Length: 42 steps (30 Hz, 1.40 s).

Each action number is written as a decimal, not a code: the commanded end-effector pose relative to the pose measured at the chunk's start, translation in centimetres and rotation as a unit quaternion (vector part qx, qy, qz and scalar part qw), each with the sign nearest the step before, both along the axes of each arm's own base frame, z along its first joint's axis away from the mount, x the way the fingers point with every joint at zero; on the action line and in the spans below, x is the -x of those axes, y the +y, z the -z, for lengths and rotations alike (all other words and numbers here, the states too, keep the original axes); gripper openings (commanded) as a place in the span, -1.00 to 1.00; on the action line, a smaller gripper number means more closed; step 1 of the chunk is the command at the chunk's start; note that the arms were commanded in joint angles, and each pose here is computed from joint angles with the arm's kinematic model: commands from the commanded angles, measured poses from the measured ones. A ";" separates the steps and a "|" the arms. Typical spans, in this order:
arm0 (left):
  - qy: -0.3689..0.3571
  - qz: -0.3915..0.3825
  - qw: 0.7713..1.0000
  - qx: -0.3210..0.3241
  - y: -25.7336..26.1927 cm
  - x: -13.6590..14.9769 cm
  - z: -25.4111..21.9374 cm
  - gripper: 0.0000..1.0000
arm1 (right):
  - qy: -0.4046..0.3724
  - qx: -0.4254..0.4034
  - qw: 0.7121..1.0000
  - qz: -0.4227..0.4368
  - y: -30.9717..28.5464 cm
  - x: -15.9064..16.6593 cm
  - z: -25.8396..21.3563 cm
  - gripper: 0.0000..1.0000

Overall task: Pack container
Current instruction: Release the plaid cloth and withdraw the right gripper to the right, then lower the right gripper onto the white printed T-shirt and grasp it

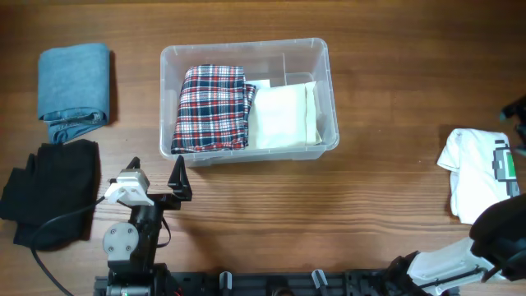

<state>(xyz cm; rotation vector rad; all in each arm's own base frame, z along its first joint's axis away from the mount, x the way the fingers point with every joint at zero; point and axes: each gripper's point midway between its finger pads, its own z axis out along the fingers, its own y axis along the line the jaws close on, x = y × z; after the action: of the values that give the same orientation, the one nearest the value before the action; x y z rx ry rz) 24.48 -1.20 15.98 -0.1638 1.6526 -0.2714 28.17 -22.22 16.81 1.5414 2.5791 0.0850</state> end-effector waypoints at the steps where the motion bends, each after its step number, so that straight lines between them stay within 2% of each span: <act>1: -0.001 -0.008 1.000 0.005 0.3 0.0 0.1 0.99 | 0.043 -0.019 0.999 0.016 0.0 2.1 3.0 0.31; 3: -0.001 -0.008 1.000 0.005 0.3 0.0 0.1 0.99 | 0.052 -0.029 0.998 0.015 0.4 2.5 4.6 0.17; 4: -0.001 -0.008 1.000 0.005 0.3 0.0 0.1 1.00 | 0.056 -0.032 0.998 0.011 0.6 2.7 5.4 -0.09; 5: -0.001 -0.008 1.000 0.005 0.3 0.0 0.1 1.00 | 0.061 -0.036 0.997 0.008 0.9 3.0 6.6 -0.77; 7: -0.001 -0.008 1.000 0.005 0.3 0.0 0.1 1.00 | 0.064 -0.039 0.997 0.009 1.2 3.3 8.4 -0.91; 13: -0.001 -0.008 1.000 0.005 0.3 0.0 0.1 0.99 | 0.033 -0.021 0.999 0.008 0.7 2.4 11.3 -0.92; 24: -0.001 -0.008 1.000 0.005 0.3 0.0 0.1 1.00 | -0.010 0.025 1.000 -0.006 -1.4 0.3 12.2 -0.91; 36: -0.001 -0.008 1.000 0.005 0.3 0.0 0.1 1.00 | 0.039 -0.021 0.999 -0.022 -0.4 0.8 17.2 -0.91; 42: -0.001 -0.008 1.000 0.005 0.3 0.0 0.1 1.00 | -0.018 -0.059 0.998 -0.002 1.7 -2.9 18.2 -0.91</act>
<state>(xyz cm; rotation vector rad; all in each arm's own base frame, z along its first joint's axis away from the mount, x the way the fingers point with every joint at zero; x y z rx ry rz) 24.47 -1.21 15.98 -0.1635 1.6527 -0.2717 29.04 -23.21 1.24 1.5162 2.6000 0.0942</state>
